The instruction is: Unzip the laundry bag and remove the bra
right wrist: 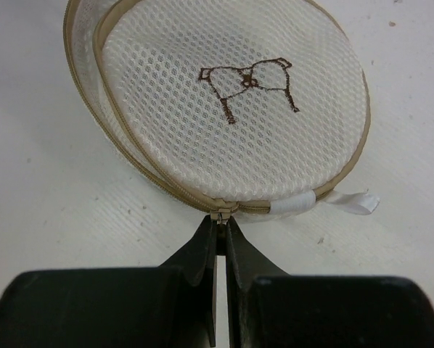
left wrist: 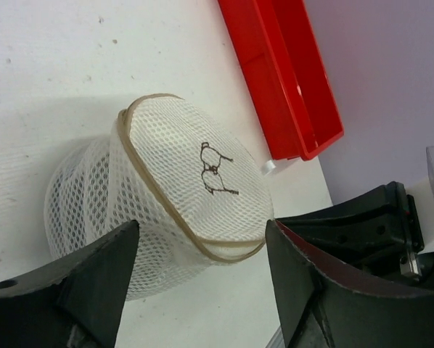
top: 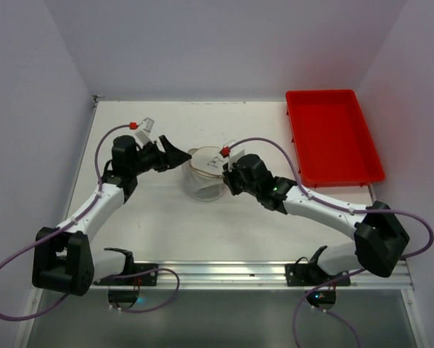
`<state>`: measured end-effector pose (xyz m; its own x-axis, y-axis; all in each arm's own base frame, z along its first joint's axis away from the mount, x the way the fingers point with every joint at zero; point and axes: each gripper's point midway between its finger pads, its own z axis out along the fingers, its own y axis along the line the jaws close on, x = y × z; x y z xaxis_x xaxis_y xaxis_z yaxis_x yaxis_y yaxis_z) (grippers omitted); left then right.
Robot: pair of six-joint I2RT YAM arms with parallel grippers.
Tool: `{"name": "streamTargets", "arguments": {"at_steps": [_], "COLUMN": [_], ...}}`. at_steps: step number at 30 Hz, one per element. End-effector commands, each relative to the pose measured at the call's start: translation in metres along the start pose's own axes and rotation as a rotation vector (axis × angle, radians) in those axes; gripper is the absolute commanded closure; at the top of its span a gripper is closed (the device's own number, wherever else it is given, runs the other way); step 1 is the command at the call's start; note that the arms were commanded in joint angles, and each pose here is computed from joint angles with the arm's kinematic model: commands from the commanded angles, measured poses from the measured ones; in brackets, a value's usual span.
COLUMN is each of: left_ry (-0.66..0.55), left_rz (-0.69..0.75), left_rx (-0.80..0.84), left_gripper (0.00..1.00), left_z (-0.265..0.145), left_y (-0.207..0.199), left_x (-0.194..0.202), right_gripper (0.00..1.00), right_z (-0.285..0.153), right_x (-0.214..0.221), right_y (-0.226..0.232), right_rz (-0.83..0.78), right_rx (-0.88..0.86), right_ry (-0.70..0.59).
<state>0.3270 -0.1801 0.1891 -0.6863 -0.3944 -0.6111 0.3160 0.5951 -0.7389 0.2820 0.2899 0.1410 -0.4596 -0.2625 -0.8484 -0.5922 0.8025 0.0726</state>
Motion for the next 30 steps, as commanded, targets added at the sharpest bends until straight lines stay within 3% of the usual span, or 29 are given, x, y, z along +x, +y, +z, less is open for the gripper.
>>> {"name": "streamTargets", "arguments": {"at_steps": [1, 5, 11, 14, 21, 25, 30], "left_ry": [-0.067, -0.052, -0.009, -0.005, 0.042, 0.045, 0.03], "left_rz": [0.072, 0.077, 0.07, 0.056, 0.054, 0.059, 0.074], "left_rx": [-0.038, -0.048, -0.115, -0.126, -0.068, -0.027, -0.015], "left_gripper": [0.25, 0.23, 0.3, 0.32, 0.34, 0.31, 0.29], "left_z": [-0.005, 0.002, 0.009, 0.01, 0.018, 0.02, 0.023], "left_y": [-0.005, -0.002, 0.026, 0.036, 0.032, 0.024, 0.012], "left_x": [-0.027, -0.033, -0.016, -0.004, 0.013, 0.012, 0.006], "right_gripper": [1.0, 0.98, 0.67, 0.59, 0.55, 0.55, 0.57], "right_z": [-0.003, -0.005, -0.01, -0.017, -0.044, -0.056, -0.033], "right_x": [-0.01, -0.004, 0.006, 0.007, 0.003, -0.021, -0.039], "right_y": [0.012, 0.019, 0.013, 0.011, 0.008, 0.004, -0.01], "right_rz": [-0.064, -0.108, -0.075, -0.041, 0.02, 0.068, 0.05], "right_rx": [-0.08, -0.136, -0.102, -0.091, -0.078, -0.05, 0.06], "right_ry": [-0.025, -0.021, 0.005, 0.008, -0.004, -0.085, -0.099]}}
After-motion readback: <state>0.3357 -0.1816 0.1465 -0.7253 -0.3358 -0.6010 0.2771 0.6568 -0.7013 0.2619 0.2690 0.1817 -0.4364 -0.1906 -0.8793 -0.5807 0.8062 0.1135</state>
